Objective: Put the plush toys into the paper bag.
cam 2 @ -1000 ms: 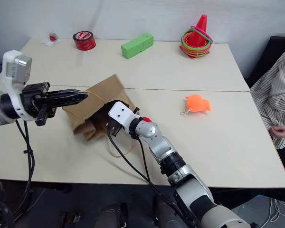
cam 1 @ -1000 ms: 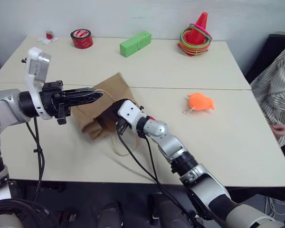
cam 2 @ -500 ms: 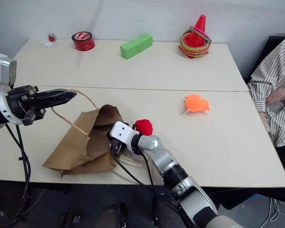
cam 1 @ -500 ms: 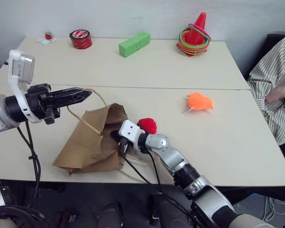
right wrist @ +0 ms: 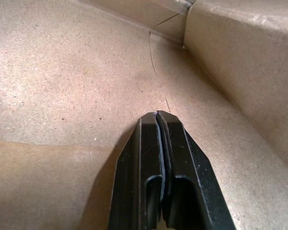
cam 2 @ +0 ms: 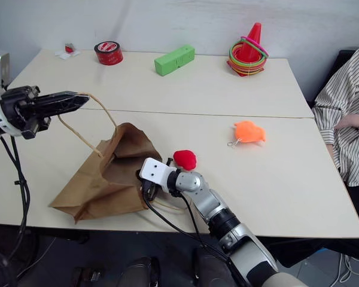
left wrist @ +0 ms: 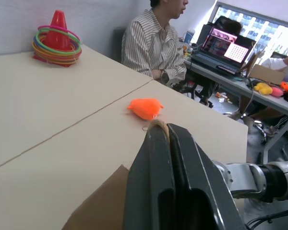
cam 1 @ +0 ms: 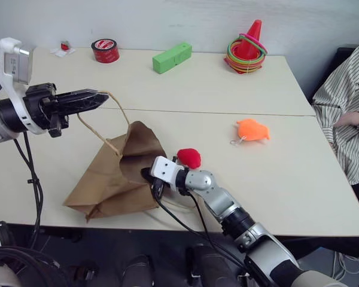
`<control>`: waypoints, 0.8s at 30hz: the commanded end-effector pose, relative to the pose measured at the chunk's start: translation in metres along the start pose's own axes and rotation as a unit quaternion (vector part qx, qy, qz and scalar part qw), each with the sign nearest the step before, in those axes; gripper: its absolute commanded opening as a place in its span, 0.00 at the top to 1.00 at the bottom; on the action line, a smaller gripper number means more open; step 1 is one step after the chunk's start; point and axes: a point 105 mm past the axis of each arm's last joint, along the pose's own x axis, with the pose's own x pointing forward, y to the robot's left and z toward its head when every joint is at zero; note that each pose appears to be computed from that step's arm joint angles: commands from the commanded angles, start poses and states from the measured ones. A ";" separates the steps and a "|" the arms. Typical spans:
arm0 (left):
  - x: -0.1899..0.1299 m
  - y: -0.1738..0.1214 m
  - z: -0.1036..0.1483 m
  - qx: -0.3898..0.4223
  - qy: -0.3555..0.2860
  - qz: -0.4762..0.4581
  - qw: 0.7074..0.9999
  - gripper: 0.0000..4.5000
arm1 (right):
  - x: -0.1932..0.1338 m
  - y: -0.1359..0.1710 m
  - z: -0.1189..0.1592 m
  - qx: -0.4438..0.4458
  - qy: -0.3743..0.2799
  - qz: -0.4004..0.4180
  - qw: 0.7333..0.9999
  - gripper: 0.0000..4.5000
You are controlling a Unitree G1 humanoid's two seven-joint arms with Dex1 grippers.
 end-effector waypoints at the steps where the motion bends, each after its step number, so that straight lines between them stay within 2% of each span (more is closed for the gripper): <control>1: 0.006 -0.004 0.000 0.048 0.014 -0.021 0.999 1.00 | -0.002 -0.007 -0.020 0.024 0.028 -0.039 0.999 0.99; 6: 0.010 -0.008 -0.025 0.078 0.034 -0.040 0.996 1.00 | -0.013 -0.019 0.014 0.105 -0.075 -0.047 0.991 0.99; 8: 0.011 -0.008 -0.030 0.089 0.037 -0.042 0.994 1.00 | -0.023 -0.022 0.022 0.115 -0.097 -0.036 0.988 0.91; 12: 0.014 -0.014 -0.039 0.108 0.048 -0.068 0.991 1.00 | -0.055 -0.029 0.043 0.103 -0.148 -0.025 0.983 0.64; 17: 0.018 -0.012 -0.046 0.117 0.065 -0.085 0.987 1.00 | -0.122 -0.037 0.062 0.076 -0.207 -0.011 0.975 0.26; 19: 0.019 -0.010 -0.048 0.118 0.068 -0.088 0.987 1.00 | -0.148 -0.041 0.063 0.082 -0.210 -0.024 0.974 0.09; 20: 0.021 -0.010 -0.048 0.123 0.068 -0.091 0.986 1.00 | -0.168 -0.049 0.055 0.076 -0.193 -0.058 0.977 0.01; 22: 0.023 -0.008 -0.046 0.128 0.065 -0.092 0.985 1.00 | -0.208 -0.058 0.033 0.050 -0.135 -0.120 0.982 0.00; 24: 0.025 -0.008 -0.043 0.135 0.060 -0.094 0.985 1.00 | -0.255 -0.065 0.004 0.044 -0.064 -0.199 0.977 0.00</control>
